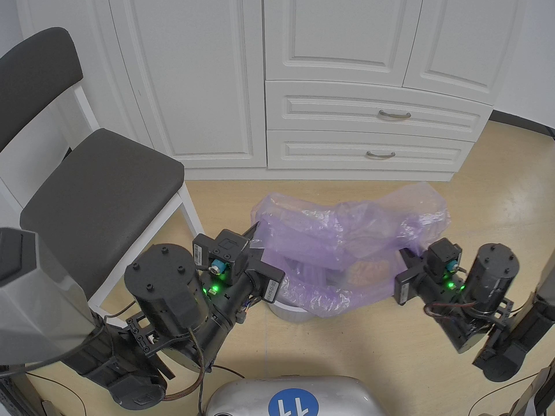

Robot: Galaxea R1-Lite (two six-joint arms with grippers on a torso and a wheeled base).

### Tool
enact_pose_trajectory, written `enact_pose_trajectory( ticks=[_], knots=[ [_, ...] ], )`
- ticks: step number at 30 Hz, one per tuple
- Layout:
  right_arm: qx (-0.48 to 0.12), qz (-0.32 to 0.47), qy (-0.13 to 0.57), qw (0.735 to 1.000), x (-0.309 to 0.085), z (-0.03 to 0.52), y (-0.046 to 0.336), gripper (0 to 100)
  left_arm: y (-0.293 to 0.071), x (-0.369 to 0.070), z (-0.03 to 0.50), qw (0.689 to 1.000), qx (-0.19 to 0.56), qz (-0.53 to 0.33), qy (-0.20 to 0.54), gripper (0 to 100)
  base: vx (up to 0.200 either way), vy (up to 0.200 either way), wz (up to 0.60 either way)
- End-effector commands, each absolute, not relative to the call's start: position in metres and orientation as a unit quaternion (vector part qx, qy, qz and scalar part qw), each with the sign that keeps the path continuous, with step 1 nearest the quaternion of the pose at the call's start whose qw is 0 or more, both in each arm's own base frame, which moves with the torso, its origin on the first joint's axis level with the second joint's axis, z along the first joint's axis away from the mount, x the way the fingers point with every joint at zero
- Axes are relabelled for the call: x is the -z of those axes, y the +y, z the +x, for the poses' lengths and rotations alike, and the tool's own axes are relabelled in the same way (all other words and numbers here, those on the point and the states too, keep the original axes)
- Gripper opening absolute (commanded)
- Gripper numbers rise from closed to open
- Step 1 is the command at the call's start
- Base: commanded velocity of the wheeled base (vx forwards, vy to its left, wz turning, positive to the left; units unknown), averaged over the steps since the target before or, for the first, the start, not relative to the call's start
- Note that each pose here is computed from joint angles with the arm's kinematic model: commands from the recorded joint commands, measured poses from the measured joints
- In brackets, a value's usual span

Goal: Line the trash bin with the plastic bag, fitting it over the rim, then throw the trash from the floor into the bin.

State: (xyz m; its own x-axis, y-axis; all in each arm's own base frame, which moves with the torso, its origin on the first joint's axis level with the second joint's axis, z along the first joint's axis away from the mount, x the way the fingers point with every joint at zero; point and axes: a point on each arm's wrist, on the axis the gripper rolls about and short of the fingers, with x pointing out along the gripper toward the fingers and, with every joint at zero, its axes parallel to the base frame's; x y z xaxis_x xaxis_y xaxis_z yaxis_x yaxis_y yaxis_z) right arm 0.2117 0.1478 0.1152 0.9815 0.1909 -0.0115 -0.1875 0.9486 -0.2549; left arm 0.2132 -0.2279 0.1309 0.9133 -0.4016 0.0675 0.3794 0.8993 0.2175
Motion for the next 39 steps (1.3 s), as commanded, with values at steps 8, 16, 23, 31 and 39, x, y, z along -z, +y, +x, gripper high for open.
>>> enact_pose_trajectory(
  ticks=[8, 16, 23, 31, 39],
  knots=[
    [-0.136, -0.073, 0.029, 0.988, -0.072, 0.232, 0.201, 0, -0.253, -0.109, 0.245, 0.978, 0.192, 0.062, -0.051, 0, 0.0, 0.0, 0.0],
    [-0.138, -0.07, 0.036, 0.987, -0.065, 0.235, 0.205, 0, -0.259, -0.099, 0.271, 0.983, 0.173, 0.033, -0.05, 0, 0.0, 0.0, 0.0],
    [-0.135, -0.078, 0.049, 0.987, -0.056, 0.236, 0.204, 0, -0.262, -0.094, 0.276, 0.984, 0.172, 0.026, -0.045, 0, 0.0, 0.0, 0.0],
    [-0.128, -0.068, 0.075, 0.986, -0.03, 0.252, 0.209, 0, -0.267, -0.075, 0.292, 0.986, 0.164, 0.018, -0.033, 0, 0.0, 0.0, 0.0],
    [-0.115, -0.076, 0.09, 0.986, -0.015, 0.263, 0.205, 0, -0.271, -0.055, 0.316, 0.989, 0.148, 0.005, -0.028, 0, 0.0, 0.0, 0.0]
  ],
)
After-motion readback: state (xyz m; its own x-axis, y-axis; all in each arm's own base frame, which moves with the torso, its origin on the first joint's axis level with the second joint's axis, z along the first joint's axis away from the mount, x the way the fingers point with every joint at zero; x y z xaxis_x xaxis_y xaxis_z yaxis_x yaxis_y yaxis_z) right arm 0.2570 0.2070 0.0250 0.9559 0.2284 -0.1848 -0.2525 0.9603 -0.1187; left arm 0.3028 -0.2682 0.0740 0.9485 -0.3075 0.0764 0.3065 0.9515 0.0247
